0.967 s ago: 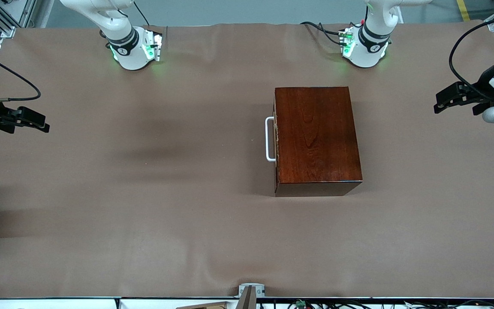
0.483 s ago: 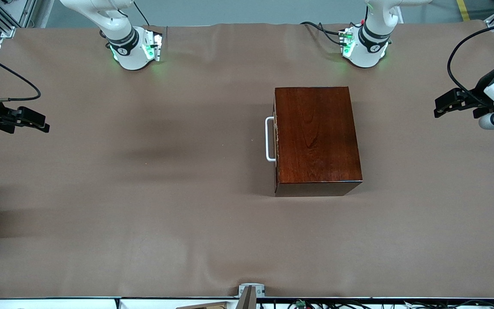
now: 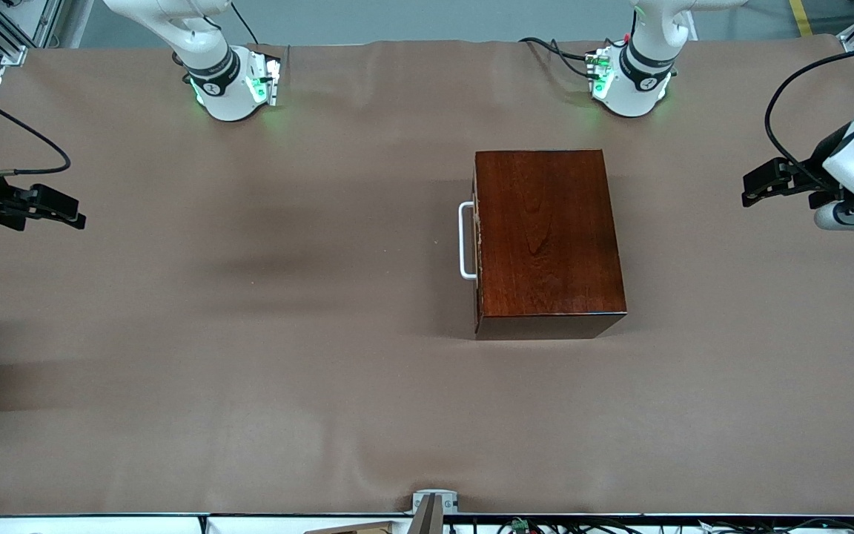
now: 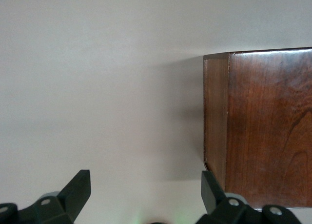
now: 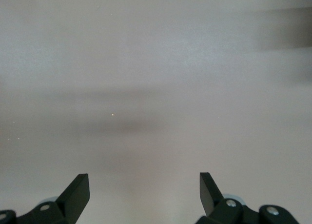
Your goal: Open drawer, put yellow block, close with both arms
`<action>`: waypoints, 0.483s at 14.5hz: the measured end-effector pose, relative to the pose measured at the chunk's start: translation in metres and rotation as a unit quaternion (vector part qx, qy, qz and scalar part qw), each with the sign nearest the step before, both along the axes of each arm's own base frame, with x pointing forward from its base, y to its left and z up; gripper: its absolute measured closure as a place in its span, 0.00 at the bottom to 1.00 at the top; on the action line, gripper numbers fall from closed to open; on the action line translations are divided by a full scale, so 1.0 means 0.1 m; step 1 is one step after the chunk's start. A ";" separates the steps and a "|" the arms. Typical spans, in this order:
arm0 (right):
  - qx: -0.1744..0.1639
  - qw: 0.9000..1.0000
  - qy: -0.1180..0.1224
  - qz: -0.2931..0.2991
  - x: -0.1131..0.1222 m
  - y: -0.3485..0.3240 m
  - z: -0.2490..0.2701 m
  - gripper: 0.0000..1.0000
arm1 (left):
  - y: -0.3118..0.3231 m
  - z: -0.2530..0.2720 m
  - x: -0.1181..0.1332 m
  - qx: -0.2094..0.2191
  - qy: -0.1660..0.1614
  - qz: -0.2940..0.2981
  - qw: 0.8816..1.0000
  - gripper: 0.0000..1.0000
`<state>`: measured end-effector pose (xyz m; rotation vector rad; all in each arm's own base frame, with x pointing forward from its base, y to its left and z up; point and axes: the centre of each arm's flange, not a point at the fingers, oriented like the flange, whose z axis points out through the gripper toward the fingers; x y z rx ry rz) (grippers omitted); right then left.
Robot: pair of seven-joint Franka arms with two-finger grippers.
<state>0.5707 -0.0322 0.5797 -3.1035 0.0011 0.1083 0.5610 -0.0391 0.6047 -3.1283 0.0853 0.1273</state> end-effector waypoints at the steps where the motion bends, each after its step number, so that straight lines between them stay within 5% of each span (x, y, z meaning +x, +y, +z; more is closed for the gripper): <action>1: 0.000 1.000 0.000 0.000 0.00 0.00 0.00 0.00 | 0.00 0.00 0.00 0.000 0.000 0.000 1.000 0.00; 7: 0.000 1.000 0.000 0.000 0.00 0.00 0.00 0.00 | 0.00 -0.03 0.01 0.000 0.002 0.000 1.000 0.00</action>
